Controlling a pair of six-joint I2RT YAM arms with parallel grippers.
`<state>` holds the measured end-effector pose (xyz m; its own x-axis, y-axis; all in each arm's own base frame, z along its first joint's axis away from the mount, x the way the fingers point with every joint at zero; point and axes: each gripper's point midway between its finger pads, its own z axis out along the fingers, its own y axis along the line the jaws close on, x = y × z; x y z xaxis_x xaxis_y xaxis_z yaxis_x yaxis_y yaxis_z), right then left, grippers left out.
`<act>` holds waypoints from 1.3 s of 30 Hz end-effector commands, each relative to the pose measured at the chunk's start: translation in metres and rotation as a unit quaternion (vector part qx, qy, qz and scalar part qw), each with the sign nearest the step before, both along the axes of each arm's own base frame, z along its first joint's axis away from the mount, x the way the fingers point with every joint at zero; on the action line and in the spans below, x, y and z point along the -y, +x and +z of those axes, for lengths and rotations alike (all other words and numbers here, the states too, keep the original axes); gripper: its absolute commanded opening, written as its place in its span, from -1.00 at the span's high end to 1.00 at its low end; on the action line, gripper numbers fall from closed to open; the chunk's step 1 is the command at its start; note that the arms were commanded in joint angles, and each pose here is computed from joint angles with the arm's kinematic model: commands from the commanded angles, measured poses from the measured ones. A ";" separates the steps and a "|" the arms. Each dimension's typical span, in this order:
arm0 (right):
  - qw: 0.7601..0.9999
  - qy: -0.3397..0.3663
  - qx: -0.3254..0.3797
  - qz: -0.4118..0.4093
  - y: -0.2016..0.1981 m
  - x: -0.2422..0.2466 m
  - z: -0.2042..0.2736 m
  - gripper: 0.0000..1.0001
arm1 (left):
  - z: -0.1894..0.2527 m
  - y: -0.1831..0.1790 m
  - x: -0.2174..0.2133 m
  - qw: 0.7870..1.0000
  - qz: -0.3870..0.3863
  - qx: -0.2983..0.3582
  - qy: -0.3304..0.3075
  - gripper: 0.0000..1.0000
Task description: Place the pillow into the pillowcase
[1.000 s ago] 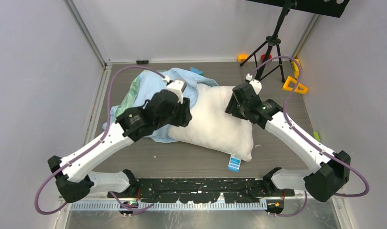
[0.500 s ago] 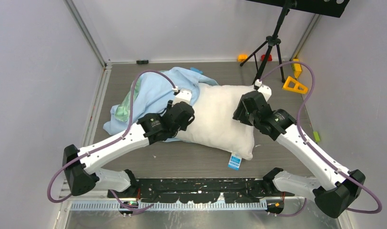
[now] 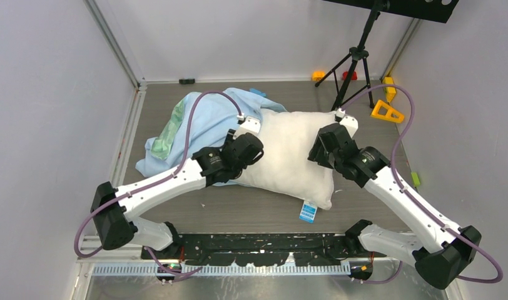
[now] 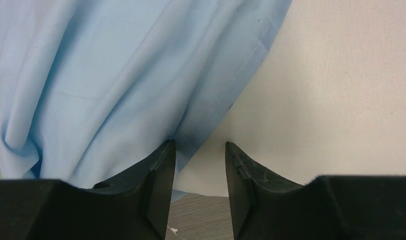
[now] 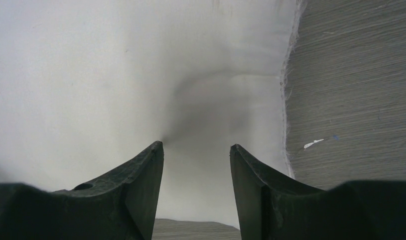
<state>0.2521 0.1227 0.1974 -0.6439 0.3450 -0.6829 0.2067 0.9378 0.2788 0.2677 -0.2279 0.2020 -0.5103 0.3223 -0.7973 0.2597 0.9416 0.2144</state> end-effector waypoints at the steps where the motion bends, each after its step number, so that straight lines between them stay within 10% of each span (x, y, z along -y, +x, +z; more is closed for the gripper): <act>1: 1.000 -0.005 0.018 -0.013 0.000 0.007 0.006 -0.13 | 0.024 0.017 -0.001 0.999 0.020 0.042 -0.002 0.16; 14: 0.999 -0.046 0.016 -0.023 -0.010 0.028 0.000 -0.51 | 0.028 0.020 -0.031 0.998 0.042 0.039 0.017 0.71; 24: 0.998 -0.004 -0.026 0.065 -0.021 -0.006 -0.046 -0.76 | 0.061 -0.013 0.037 0.987 -0.120 -0.025 -0.106 1.00; 26: 0.996 0.022 -0.036 0.079 -0.020 -0.020 -0.054 -0.62 | 0.079 -0.028 0.061 0.973 -0.177 -0.036 -0.144 1.00; 33: 0.988 0.105 0.006 0.110 -0.013 -0.068 -0.001 0.97 | 0.130 -0.071 0.138 0.893 -0.308 -0.098 -0.312 1.00; 39: 0.991 0.099 0.030 0.082 -0.007 -0.063 0.011 0.99 | 0.057 -0.031 0.113 0.928 -0.167 -0.154 -0.294 1.00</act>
